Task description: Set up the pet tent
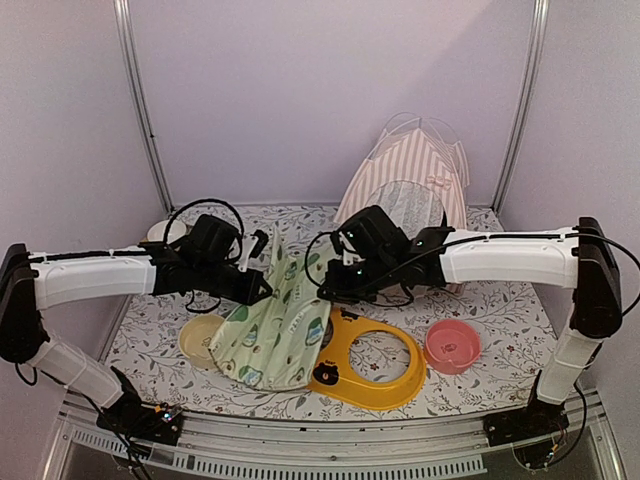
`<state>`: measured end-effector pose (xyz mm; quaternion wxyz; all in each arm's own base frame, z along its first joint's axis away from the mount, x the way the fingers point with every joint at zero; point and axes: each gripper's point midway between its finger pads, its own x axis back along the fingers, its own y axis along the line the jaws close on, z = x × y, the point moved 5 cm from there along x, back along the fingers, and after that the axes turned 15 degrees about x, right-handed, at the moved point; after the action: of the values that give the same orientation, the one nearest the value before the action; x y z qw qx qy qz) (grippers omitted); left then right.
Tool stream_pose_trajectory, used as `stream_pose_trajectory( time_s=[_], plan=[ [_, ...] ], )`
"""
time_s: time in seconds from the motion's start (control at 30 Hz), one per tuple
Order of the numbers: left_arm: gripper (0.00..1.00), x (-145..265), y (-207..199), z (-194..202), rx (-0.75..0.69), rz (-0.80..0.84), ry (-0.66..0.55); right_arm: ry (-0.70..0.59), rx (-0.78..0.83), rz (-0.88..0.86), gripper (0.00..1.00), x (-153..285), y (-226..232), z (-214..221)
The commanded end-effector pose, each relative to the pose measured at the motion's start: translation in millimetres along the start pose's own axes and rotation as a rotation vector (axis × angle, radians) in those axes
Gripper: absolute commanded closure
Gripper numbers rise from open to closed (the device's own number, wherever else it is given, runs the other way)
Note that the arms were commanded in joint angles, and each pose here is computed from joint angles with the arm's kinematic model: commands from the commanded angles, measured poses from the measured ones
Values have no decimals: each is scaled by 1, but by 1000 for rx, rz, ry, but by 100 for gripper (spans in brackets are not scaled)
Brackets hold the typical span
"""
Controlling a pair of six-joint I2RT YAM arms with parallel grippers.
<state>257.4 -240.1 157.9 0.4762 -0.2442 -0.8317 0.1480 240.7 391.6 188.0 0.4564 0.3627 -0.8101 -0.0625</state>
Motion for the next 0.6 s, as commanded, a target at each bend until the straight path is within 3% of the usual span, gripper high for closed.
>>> stream_pose_trajectory(
  time_s=[0.0,0.1,0.23,0.27,0.37,0.57],
  plan=[
    [100,6,-40,8,-92,98,34,-65,25,-26,97,20,15,-17],
    [100,14,-62,4,-104,177,28,-77,22,-48,86,25,19,-20],
    [100,15,-79,7,-132,247,42,-106,16,-64,82,34,22,-24],
    [100,14,-83,8,-141,267,47,-112,13,-66,83,35,22,-25],
    [100,12,-96,15,-169,331,61,-111,10,-56,100,30,22,-26],
    [94,8,-112,23,-164,491,69,-74,3,25,100,3,13,-27]
  ],
)
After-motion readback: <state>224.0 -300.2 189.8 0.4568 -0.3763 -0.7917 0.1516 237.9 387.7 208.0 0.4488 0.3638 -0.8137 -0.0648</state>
